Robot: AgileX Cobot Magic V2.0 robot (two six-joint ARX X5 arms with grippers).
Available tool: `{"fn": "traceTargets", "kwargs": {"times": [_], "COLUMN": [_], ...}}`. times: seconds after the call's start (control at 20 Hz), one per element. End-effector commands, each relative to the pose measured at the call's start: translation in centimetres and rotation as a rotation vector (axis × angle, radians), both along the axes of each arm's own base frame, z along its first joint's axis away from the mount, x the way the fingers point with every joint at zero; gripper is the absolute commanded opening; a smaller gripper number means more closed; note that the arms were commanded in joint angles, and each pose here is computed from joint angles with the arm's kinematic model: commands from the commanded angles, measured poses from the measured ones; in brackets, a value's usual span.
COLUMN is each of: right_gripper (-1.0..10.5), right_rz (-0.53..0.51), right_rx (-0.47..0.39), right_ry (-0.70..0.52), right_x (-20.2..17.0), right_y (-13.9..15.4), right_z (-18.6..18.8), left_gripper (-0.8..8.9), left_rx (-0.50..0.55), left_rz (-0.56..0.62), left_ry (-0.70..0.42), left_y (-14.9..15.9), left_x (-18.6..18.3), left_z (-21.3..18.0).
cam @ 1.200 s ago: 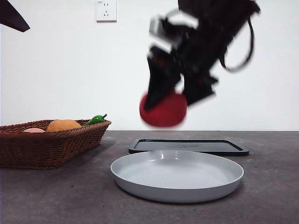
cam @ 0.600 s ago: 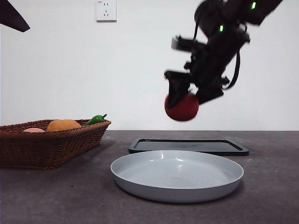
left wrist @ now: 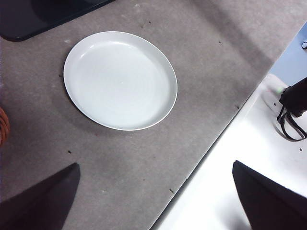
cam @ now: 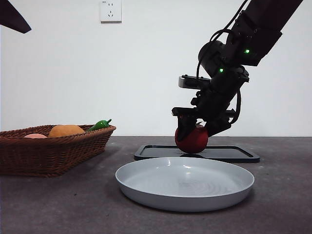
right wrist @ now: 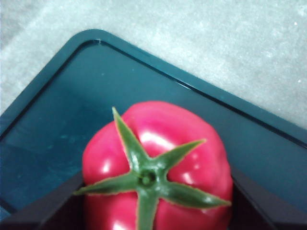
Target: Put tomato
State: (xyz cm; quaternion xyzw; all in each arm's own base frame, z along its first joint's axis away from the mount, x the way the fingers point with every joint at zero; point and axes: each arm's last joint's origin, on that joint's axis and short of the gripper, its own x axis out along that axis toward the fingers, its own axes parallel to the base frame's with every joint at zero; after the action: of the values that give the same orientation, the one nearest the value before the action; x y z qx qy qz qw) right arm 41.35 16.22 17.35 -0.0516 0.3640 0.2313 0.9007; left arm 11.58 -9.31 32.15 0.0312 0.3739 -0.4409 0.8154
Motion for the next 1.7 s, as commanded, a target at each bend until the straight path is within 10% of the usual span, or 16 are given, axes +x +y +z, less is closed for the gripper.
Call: {"fn": "traceTargets", "kwargs": {"times": [0.05,0.45,1.0,1.35,1.7], "right_gripper": [1.3,5.3,5.3,5.3,5.3], "right_rz": [-0.002,0.012,-0.002,0.061,0.179], "right_rx": [0.005,0.022,0.044,0.128,0.136], "right_ry": [0.011,0.033,0.017,-0.061,-0.023], "right_x": [0.5,0.2,-4.6,-15.6,-24.1], "right_y": [0.4,0.4,-1.4,-5.4,-6.7], "right_z": [-0.6,-0.2,9.6,20.9,23.9], "left_gripper": [4.96,4.96,4.96,4.96,4.96], "left_rx": [-0.017,-0.016,-0.016,-0.016,-0.015], "left_rz": [-0.004,-0.004,-0.005,-0.005,-0.007], "left_ry": [-0.016,-0.015,-0.016,-0.017,-0.020], "left_y": [-0.1,-0.1,-0.1,-0.1,-0.1], "left_x": [0.1,0.0,0.0,0.1,0.1], "left_z": [0.6,0.6,0.6,0.7,0.7]}}
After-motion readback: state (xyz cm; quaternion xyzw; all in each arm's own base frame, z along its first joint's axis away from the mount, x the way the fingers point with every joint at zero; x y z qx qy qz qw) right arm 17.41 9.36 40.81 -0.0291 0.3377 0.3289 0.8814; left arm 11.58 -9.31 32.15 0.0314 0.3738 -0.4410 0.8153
